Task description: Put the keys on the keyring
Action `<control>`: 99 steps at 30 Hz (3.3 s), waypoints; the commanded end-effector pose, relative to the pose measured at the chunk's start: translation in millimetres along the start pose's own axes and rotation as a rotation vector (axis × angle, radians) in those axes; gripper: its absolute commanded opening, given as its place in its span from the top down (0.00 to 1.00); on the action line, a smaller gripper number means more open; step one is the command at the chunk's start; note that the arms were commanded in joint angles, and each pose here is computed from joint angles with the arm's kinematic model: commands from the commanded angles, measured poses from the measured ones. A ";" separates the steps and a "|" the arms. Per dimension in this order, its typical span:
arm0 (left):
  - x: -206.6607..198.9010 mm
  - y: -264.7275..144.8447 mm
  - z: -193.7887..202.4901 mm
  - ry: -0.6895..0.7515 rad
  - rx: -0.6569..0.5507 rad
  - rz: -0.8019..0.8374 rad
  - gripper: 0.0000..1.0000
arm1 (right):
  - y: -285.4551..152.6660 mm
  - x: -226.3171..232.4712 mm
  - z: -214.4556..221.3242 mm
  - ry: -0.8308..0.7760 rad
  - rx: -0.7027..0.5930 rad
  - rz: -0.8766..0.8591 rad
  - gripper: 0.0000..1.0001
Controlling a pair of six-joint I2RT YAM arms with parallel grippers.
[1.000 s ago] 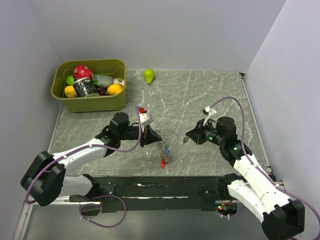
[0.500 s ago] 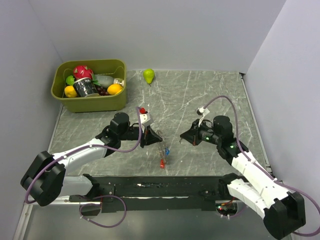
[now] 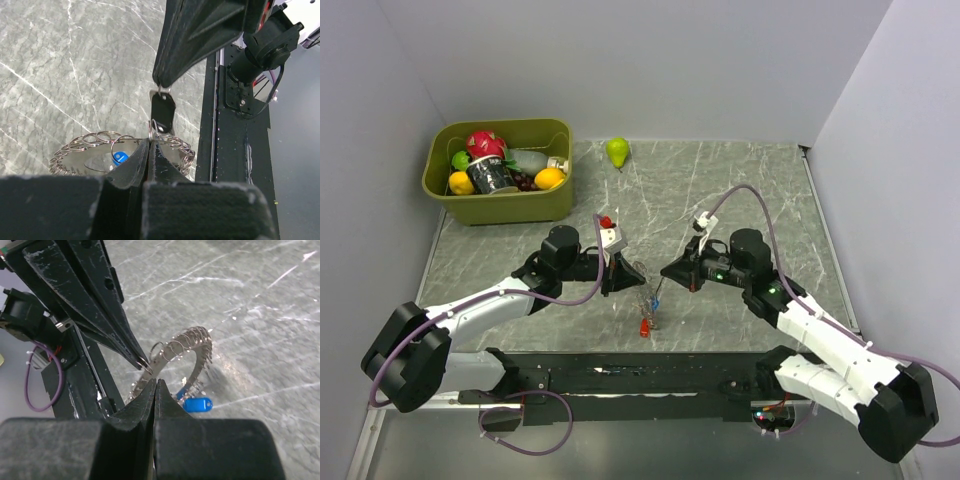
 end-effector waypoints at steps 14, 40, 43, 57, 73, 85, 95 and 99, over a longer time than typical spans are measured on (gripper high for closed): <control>-10.0 2.4 -31.1 0.099 -0.069 0.053 0.99 | 17.7 20.0 -35.3 -0.093 -0.101 -0.110 1.00; -11.4 2.8 -31.2 0.100 -0.061 0.056 0.99 | 30.0 21.2 -25.9 -0.098 -0.059 -0.140 1.00; -11.9 2.6 -31.8 0.103 -0.062 0.059 0.99 | 30.8 19.7 -25.7 -0.093 -0.057 -0.131 1.00; -16.8 0.2 -33.4 0.120 -0.069 0.069 0.99 | 29.0 8.9 -23.8 -0.032 -0.062 0.015 1.00; -24.9 -7.0 -35.2 0.183 -0.138 0.084 0.99 | 26.5 2.1 -10.5 0.017 -0.048 0.084 1.00; -34.4 -16.6 -41.7 0.256 -0.250 0.082 0.99 | 25.9 -2.6 -5.1 0.062 -0.034 0.058 0.96; -39.3 -15.9 -47.8 0.276 -0.265 0.131 0.99 | 5.2 -8.7 -16.8 0.012 -0.126 0.132 0.20; -40.0 -15.1 -50.1 0.282 -0.264 0.139 0.99 | -8.5 -7.0 -27.6 -0.046 -0.203 0.115 0.11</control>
Point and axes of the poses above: each gripper's point midway between its finger pads, its own y axis out along the fingers, its own x axis along the line the jaws close on, z = x × y, the point moved 8 cm from there along -y, back along the fingers, and after that the axes turned 4 degrees about -y, right-handed, at the moved point
